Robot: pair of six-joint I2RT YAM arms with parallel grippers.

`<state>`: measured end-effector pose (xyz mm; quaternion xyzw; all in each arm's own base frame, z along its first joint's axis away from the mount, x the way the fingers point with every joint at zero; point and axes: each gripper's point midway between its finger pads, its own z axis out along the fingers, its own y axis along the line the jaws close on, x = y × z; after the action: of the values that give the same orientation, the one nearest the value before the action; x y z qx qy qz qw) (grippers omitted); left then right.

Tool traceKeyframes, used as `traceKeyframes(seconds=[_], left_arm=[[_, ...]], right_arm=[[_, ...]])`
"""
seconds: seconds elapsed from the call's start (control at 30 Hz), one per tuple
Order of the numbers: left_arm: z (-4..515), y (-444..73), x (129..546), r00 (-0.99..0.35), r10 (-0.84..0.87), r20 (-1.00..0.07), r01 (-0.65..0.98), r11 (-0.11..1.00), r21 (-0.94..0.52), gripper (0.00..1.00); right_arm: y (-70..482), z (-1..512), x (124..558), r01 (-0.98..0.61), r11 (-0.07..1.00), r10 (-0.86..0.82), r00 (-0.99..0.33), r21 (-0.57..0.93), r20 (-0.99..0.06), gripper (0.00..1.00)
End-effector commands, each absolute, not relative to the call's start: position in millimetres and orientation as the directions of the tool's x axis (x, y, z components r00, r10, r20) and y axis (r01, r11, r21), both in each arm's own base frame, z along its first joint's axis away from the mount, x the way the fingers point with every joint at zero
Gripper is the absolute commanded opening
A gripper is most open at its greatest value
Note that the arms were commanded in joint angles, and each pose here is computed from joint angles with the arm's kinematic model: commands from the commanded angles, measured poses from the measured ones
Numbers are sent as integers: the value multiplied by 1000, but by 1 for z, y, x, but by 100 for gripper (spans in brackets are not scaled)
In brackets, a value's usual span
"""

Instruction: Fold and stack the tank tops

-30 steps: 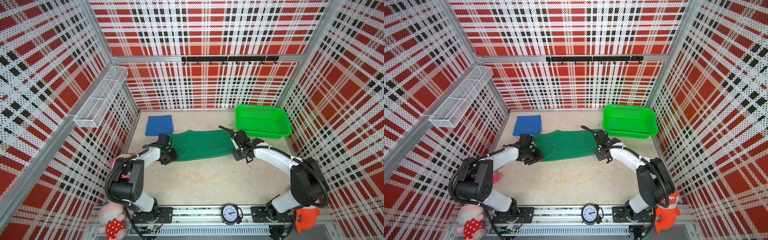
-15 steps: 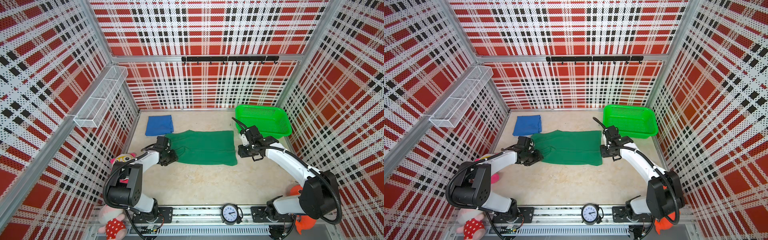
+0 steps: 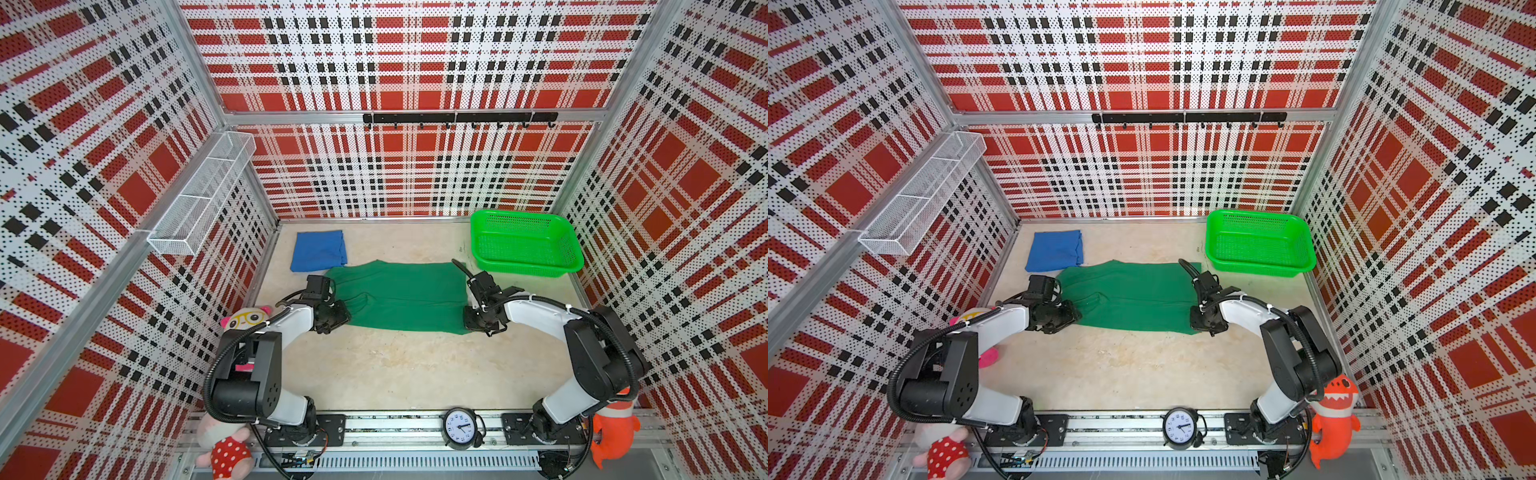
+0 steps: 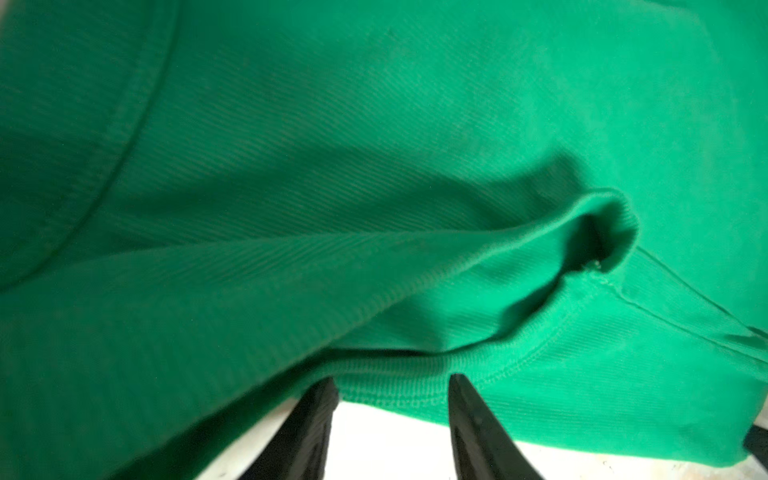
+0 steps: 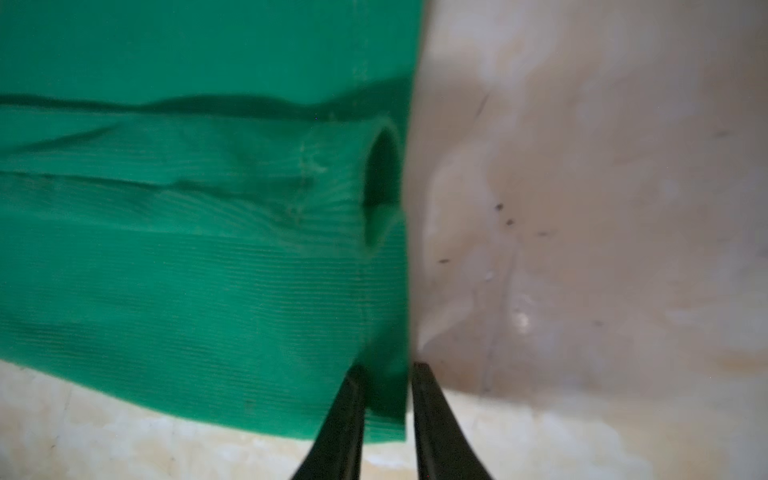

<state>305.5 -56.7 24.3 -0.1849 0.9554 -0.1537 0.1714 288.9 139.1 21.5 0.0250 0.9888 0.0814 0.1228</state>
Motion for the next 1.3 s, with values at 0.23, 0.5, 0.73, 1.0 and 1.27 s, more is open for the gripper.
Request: traceKeyframes(seconds=[0.23, 0.5, 0.73, 1.0, 1.27], left_arm=[[116, -49, 313, -823, -420, -383, -295, 891, -344, 55], [113, -148, 394, -847, -253, -467, -73, 927, -369, 50], [35, -176, 417, -878, -257, -403, -94, 920, -381, 43], [-12, -151, 335, -921, -275, -275, -177, 926, -333, 43], [2, -136, 248, -926, -324, -193, -247, 908, -338, 45]], right_arm=[[130, 106, 327, -78, 992, -24, -886, 98, -463, 34], [182, 111, 382, -137, 973, -19, -848, 184, -530, 24], [210, 61, 381, -82, 979, 23, -862, 185, -506, 16], [179, 17, 331, -1, 989, 59, -914, 148, -402, 16], [163, 35, 261, -38, 982, 20, -954, 186, -301, 22]])
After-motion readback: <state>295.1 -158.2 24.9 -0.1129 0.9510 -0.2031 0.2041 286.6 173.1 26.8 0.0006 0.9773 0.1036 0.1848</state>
